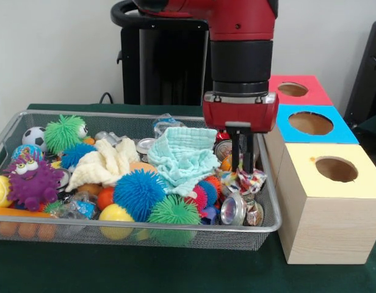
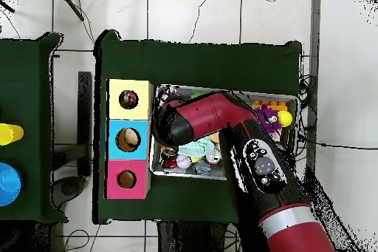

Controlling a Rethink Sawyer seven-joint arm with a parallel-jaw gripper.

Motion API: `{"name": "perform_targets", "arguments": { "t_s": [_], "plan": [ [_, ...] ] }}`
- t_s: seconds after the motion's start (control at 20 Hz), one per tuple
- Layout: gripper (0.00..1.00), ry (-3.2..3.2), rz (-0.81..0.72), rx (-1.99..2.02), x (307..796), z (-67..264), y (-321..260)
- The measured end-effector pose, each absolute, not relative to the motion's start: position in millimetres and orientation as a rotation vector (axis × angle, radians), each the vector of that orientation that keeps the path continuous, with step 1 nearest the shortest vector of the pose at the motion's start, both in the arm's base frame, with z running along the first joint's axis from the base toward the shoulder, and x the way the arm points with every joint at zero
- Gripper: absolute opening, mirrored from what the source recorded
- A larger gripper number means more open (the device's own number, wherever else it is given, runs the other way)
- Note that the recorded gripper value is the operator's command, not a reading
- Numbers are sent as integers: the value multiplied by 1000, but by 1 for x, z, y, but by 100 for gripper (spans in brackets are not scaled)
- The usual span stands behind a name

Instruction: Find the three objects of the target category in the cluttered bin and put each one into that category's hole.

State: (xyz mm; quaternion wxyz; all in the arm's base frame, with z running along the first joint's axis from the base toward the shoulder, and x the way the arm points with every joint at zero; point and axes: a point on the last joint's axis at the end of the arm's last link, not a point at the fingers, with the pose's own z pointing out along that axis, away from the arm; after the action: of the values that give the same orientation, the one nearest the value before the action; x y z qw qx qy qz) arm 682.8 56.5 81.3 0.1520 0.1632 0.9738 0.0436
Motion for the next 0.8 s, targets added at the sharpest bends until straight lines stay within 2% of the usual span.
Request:
{"name": "perform_targets", "arguments": {
  "t_s": [0.8],
  "plan": [
    [0,2935,198,628,660,125,99]
  ]
}}
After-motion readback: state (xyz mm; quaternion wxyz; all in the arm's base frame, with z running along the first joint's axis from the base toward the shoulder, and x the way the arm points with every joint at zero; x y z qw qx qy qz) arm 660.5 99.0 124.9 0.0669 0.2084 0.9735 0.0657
